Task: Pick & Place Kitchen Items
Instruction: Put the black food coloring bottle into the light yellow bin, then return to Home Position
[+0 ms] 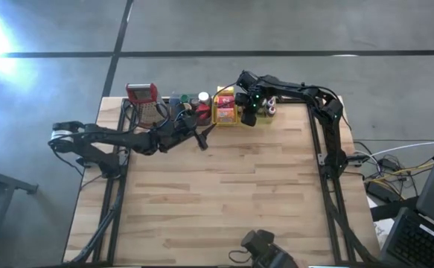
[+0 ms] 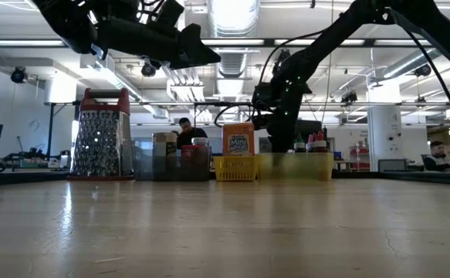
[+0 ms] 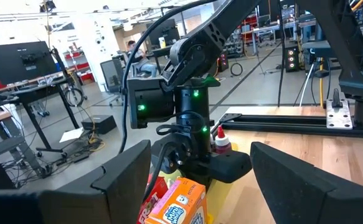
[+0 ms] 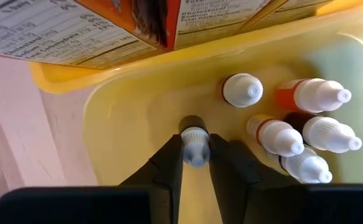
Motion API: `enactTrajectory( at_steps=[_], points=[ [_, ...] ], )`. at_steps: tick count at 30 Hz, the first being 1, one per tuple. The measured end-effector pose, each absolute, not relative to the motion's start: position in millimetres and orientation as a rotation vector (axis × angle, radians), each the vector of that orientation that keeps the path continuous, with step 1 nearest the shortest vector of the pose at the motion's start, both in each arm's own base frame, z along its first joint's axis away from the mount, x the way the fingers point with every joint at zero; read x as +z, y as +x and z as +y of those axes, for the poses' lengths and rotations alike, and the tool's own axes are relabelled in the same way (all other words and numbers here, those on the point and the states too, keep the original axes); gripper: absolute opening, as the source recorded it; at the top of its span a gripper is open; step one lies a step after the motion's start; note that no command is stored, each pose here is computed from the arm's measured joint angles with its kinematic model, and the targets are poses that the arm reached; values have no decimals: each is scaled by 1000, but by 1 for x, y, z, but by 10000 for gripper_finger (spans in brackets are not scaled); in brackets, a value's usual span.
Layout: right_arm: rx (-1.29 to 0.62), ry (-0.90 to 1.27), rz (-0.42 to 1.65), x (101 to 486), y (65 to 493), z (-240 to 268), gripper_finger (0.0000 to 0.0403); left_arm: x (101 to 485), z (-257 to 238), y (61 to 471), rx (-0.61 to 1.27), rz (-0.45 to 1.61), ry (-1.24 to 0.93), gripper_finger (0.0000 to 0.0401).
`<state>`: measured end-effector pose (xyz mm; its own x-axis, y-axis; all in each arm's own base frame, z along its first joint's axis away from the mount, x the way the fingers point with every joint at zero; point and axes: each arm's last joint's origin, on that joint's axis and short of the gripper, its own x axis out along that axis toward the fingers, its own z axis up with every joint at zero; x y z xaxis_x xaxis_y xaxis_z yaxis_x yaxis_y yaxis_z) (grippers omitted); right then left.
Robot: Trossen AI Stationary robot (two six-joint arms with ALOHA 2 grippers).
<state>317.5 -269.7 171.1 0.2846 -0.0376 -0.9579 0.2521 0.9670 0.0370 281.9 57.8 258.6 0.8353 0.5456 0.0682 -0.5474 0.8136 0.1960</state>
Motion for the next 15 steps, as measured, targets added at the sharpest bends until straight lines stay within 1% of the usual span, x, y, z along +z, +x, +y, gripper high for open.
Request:
enactTrajectory(
  at_steps=[7, 15],
  points=[
    [-194, 198, 1277, 170, 317, -269, 93, 258, 58, 282, 583, -8, 212, 280],
    [-200, 190, 1264, 174, 319, -271, 122, 258, 58, 282, 583, -7, 212, 280]
  ],
)
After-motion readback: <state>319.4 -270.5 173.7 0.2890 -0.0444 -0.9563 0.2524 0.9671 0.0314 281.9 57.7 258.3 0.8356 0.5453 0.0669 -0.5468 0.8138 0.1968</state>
